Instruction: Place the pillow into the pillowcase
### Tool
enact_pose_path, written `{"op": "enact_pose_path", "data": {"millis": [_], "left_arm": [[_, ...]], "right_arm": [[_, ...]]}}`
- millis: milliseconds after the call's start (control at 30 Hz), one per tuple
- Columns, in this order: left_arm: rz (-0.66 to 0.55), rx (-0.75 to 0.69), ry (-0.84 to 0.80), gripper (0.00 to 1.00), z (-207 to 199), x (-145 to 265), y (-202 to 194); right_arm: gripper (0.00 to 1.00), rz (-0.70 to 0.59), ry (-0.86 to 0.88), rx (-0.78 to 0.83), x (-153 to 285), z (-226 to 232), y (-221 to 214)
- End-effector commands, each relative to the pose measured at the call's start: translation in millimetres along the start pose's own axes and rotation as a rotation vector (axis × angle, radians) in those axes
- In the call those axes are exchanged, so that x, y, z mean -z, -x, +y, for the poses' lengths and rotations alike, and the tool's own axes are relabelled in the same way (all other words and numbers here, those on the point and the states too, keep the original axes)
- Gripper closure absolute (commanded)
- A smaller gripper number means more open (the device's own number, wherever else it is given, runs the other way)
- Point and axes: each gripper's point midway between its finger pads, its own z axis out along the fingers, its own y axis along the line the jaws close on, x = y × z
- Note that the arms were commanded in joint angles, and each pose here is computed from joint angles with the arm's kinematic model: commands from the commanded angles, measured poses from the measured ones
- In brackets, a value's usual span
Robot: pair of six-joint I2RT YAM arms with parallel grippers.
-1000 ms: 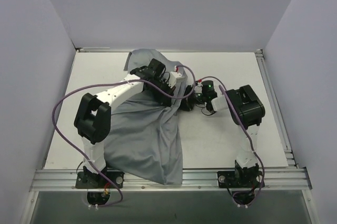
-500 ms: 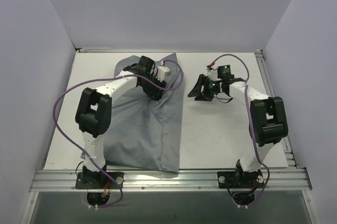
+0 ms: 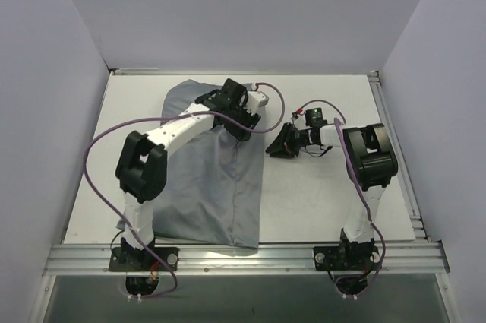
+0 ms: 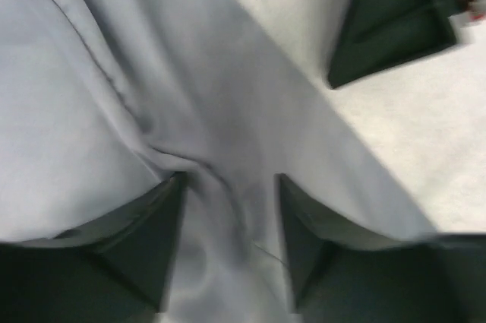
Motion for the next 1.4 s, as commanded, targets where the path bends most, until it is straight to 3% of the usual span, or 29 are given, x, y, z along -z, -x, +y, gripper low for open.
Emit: {"op": "enact_pose_path", "data": {"millis": [0,33,100,200,233,300,400,500,533,567,600,667,700,767,967,1133,1200,1267,1300,1333,1367], "left_arm": [[0.078,0.069,0.093,0.46,27,-29,-18],[0.073,0.063,0.081,0.61,25,-33,-15],[0.006,0.005,-0.023,1.00,-1,-32,15],[-0.132,-0.186,-0.238,1.00,-96,-11,70],[-0.149,-0.244,-0.316,1.00,-141,-5,76],[-0.177,-0.275,-0.427,1.00,-180,5,84],[-0.158,-0.257,-0.493,0.95,-190,3,77],[-0.156,-0.170,-0.507,0.75,-157,18,71],[-0.149,-0.132,-0.493,0.62,-142,23,65],[-0.162,-0.073,-0.456,0.42,-116,33,66],[-0.209,-0.064,-0.423,0.34,-103,58,74],[-0.194,-0.023,-0.295,0.14,-63,70,57],[-0.221,-0.028,-0.226,0.12,-52,90,58],[-0.146,-0.007,-0.061,0.09,-18,96,25],[0.134,0.051,0.178,0.09,32,73,-78],[0.155,0.088,0.313,0.10,82,49,-102],[0.207,0.084,0.287,0.13,85,27,-113],[0.231,0.070,0.176,0.32,71,2,-118],[0.218,0.073,0.062,0.45,49,-8,-114],[0.186,0.036,-0.015,0.72,29,-13,-95],[0.171,0.013,-0.079,0.92,8,-16,-86]], "right_arm": [[0.69,0.026,-0.049,-0.032,0,-15,-21],[0.69,0.031,-0.049,-0.027,0,-14,-24],[0.69,0.038,-0.057,-0.024,0,-17,-29],[0.69,0.043,-0.060,-0.032,-3,-18,-28],[0.69,0.043,-0.055,-0.032,-7,-16,-23],[0.69,0.059,-0.039,-0.035,-13,-8,-24],[0.68,0.080,0.007,-0.015,-22,11,-25],[0.68,0.080,0.080,-0.034,-26,26,-26],[0.68,0.077,0.100,-0.024,-24,31,-26],[0.67,0.081,0.097,-0.035,-22,27,-30],[0.67,0.082,0.094,-0.033,-20,24,-33],[0.66,0.075,0.089,-0.054,-12,17,-39],[0.66,0.071,0.087,-0.063,-11,15,-42],[0.65,0.061,0.096,-0.055,-8,17,-46],[0.59,0.114,0.048,-0.003,-26,16,-69],[0.59,0.126,0.062,-0.029,-41,13,-67],[0.59,0.133,0.072,-0.029,-44,14,-68],[0.59,0.133,0.083,-0.029,-48,18,-65],[0.59,0.132,0.086,-0.031,-49,18,-63],[0.59,0.127,0.104,-0.024,-51,21,-60],[0.59,0.120,0.116,-0.024,-52,25,-56]]}}
